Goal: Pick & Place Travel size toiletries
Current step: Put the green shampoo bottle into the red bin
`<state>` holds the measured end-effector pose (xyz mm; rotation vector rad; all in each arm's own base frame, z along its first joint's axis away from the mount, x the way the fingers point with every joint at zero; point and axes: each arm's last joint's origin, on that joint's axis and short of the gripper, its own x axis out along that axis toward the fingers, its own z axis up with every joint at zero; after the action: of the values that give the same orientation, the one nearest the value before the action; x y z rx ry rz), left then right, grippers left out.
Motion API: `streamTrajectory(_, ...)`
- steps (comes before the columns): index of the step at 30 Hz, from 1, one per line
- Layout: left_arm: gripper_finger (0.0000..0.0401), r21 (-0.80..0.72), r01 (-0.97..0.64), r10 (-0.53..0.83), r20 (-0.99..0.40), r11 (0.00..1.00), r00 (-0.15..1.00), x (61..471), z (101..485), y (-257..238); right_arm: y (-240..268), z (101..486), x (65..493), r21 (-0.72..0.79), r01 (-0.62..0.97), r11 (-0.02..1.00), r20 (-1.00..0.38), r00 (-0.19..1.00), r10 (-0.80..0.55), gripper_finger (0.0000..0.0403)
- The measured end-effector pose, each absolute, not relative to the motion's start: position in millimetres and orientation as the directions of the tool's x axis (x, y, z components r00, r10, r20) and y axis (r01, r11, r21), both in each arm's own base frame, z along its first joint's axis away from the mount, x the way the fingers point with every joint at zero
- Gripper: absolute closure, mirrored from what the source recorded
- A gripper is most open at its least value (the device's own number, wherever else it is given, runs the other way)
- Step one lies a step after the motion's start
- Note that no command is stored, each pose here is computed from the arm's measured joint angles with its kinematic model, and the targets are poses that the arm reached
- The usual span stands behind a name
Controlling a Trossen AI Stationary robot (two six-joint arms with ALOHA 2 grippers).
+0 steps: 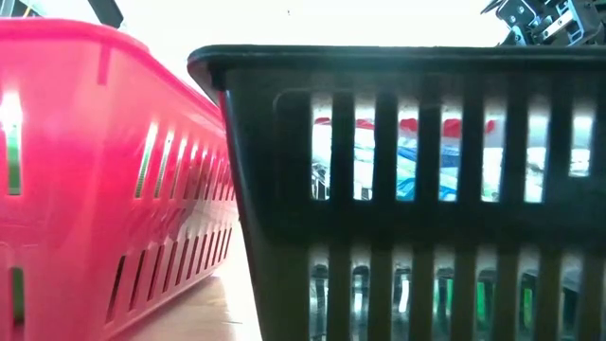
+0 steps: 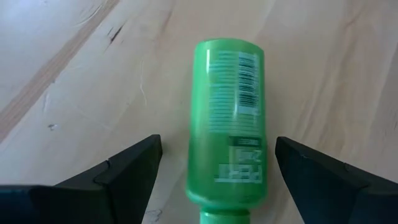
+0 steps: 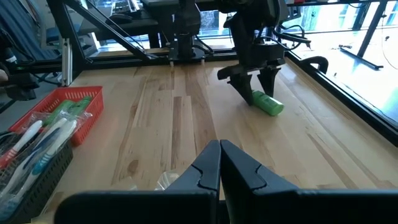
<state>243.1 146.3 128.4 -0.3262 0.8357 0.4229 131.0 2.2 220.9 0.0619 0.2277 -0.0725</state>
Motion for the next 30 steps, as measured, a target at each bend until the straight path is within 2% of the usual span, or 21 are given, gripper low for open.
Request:
streamTrajectory(22,0.0089,-0.011,-0.452,0.274,-0.782,0.892,0.56,248.5,126.9,135.4,2.2,220.9,131.0,0.053,0.078,0.995,-0.227,0.972,-0.064,0.0401)
streamTrajectory(25,0.0098,-0.013,-0.453,0.273,-0.782,0.892,0.56,248.2,126.8,135.7,2.2,220.9,131.0,0.053,0.078,0.995,-0.227,0.972,-0.064,0.0401)
streamTrajectory(30,0.0135,-0.013,-0.453,0.273,-0.783,0.891,0.559,248.1,126.7,135.7,2.2,220.9,131.0,0.053,0.078,0.996,-0.228,0.972,-0.064,0.0401)
